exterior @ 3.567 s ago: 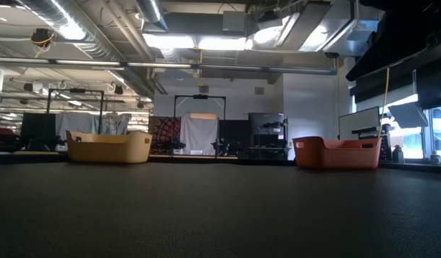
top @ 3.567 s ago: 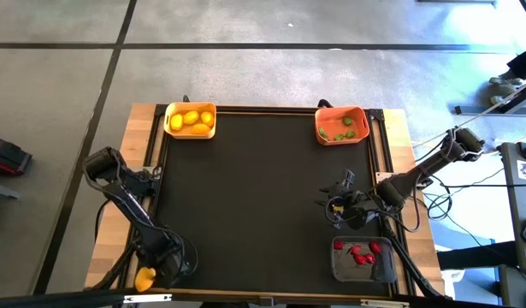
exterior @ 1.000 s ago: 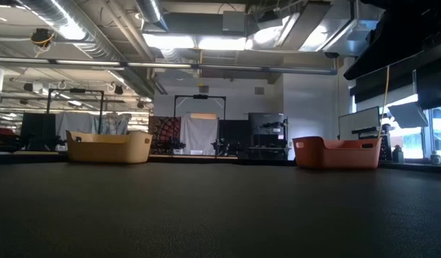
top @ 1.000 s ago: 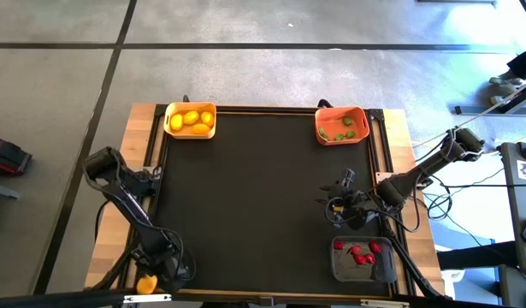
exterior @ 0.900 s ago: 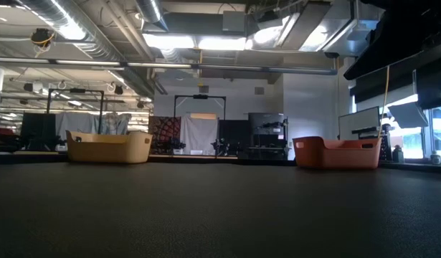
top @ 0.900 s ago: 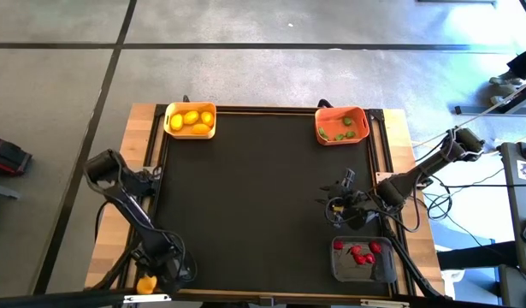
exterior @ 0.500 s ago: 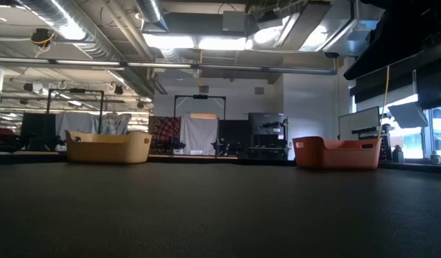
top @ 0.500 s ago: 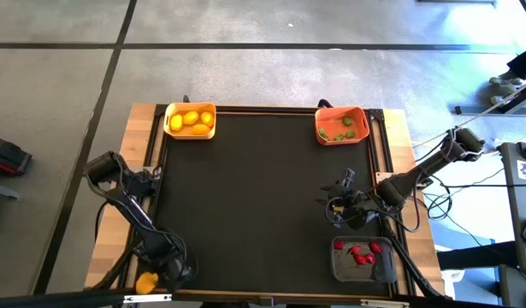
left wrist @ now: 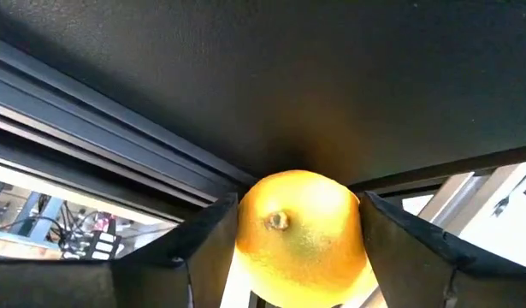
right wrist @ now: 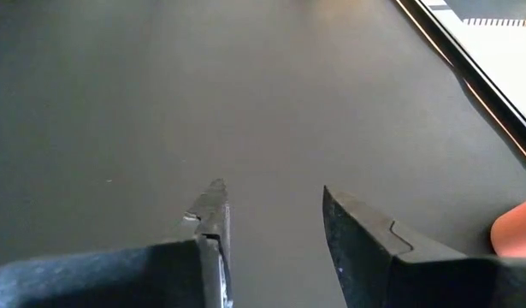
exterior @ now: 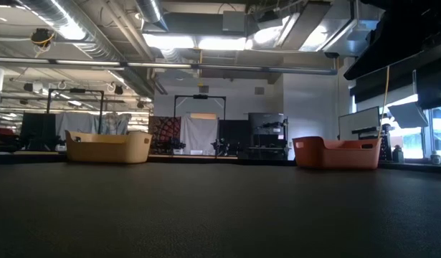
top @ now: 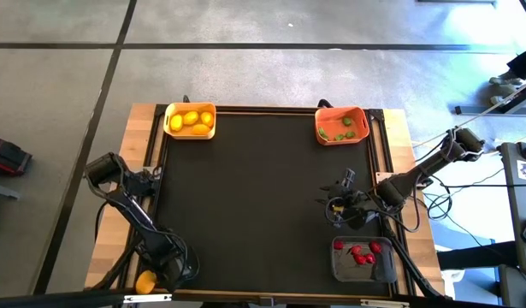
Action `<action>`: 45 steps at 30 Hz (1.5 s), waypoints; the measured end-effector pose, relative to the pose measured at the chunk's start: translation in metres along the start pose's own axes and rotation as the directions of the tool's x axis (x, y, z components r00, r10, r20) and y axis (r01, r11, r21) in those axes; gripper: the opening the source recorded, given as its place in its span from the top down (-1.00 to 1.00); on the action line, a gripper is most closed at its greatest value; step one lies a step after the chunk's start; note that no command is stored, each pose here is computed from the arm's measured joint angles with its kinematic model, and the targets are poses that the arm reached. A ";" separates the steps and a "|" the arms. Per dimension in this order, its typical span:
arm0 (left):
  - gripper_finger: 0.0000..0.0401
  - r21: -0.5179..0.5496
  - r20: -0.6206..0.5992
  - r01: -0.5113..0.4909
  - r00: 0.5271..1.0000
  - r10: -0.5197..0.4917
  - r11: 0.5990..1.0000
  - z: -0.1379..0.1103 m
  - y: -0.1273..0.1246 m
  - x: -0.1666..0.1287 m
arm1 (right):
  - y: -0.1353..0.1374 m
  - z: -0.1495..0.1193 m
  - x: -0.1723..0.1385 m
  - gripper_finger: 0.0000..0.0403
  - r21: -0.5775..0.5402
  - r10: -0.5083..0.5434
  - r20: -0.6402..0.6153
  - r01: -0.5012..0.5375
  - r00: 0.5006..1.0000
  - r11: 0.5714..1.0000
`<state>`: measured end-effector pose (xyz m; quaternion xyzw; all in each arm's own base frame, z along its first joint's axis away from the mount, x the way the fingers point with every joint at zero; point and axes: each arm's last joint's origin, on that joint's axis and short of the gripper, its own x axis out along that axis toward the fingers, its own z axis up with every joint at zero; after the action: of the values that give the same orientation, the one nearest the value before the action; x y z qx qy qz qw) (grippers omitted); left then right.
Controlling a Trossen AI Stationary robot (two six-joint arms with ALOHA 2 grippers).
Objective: Sort produce into baskets
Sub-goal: Put the lemon into the yellow bin
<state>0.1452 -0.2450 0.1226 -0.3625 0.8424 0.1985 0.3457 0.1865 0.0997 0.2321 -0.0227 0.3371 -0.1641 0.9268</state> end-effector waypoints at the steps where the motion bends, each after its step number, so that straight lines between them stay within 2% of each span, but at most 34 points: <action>1: -0.14 0.003 -0.001 0.000 1.000 0.000 1.000 0.000 0.000 0.000 | 0.000 0.000 0.000 0.36 0.000 0.000 0.000 0.000 1.000 1.000; 3: -0.11 0.047 0.013 0.028 0.999 -0.029 0.999 0.000 -0.003 0.002 | 0.000 0.000 0.000 0.36 0.000 0.000 0.000 0.000 1.000 1.000; 12: 0.14 0.070 0.004 0.030 1.000 -0.030 0.997 -0.001 -0.003 0.003 | 0.000 0.000 0.000 0.36 0.000 0.001 0.000 -0.001 1.000 1.000; 21: 0.16 0.111 0.007 0.036 0.999 -0.037 0.993 0.005 -0.005 -0.004 | 0.000 0.000 0.000 0.36 0.000 0.001 -0.001 -0.001 1.000 1.000; 30: 0.19 0.177 -0.021 0.048 0.999 -0.045 0.983 0.016 -0.001 -0.027 | 0.000 0.000 0.000 0.36 0.001 0.002 0.000 -0.002 1.000 1.000; 36: 0.14 0.171 0.096 0.044 0.994 -0.061 0.984 0.025 0.010 -0.052 | 0.000 0.000 0.000 0.36 0.002 0.003 0.001 -0.003 1.000 1.000; 45: 0.15 0.267 0.289 0.071 0.945 -0.150 0.961 0.034 0.031 -0.099 | 0.000 0.000 0.000 0.36 0.002 0.003 0.001 -0.003 1.000 1.000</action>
<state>0.1859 -0.1582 0.1740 -0.3272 0.7751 0.1236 0.5262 0.1867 0.0999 0.2322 -0.0215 0.3368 -0.1630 0.9271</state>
